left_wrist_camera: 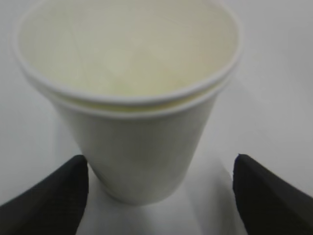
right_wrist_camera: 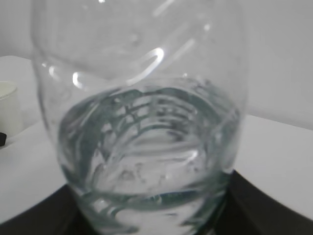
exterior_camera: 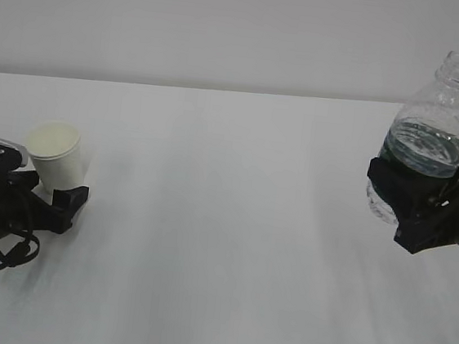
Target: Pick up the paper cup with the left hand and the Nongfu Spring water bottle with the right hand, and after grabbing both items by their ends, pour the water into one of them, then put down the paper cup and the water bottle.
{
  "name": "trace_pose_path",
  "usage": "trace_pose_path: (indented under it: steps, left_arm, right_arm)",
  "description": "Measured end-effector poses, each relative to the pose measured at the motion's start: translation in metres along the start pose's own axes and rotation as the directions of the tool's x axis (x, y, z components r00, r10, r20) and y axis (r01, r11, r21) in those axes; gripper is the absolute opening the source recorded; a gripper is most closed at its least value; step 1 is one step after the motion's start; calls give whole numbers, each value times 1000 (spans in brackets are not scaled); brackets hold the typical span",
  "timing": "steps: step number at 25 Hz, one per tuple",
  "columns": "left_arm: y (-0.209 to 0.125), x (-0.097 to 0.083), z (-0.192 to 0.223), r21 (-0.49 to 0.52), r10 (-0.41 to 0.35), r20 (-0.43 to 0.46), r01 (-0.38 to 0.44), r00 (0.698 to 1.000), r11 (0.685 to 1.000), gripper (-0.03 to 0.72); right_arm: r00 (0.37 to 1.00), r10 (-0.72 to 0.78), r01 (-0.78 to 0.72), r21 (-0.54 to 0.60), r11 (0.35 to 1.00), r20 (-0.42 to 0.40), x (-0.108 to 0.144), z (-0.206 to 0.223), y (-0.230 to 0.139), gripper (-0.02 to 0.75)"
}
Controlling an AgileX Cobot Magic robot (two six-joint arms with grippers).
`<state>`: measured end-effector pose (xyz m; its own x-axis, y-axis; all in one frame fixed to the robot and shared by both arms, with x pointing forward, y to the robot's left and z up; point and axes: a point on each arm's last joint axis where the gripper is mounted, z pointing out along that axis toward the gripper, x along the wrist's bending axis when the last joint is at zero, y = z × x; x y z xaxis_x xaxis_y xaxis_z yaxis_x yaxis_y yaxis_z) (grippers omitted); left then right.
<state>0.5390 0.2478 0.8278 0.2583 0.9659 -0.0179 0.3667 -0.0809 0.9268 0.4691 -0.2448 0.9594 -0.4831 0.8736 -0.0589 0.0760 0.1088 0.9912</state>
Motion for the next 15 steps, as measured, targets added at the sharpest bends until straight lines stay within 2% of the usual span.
trace_pose_path:
  steps: [15]
  left_arm:
    - [7, 2, 8, -33, 1, -8, -1, 1000, 999, 691]
  right_arm:
    - [1000, 3, -3, 1, 1000, 6, -1, 0, 0, 424]
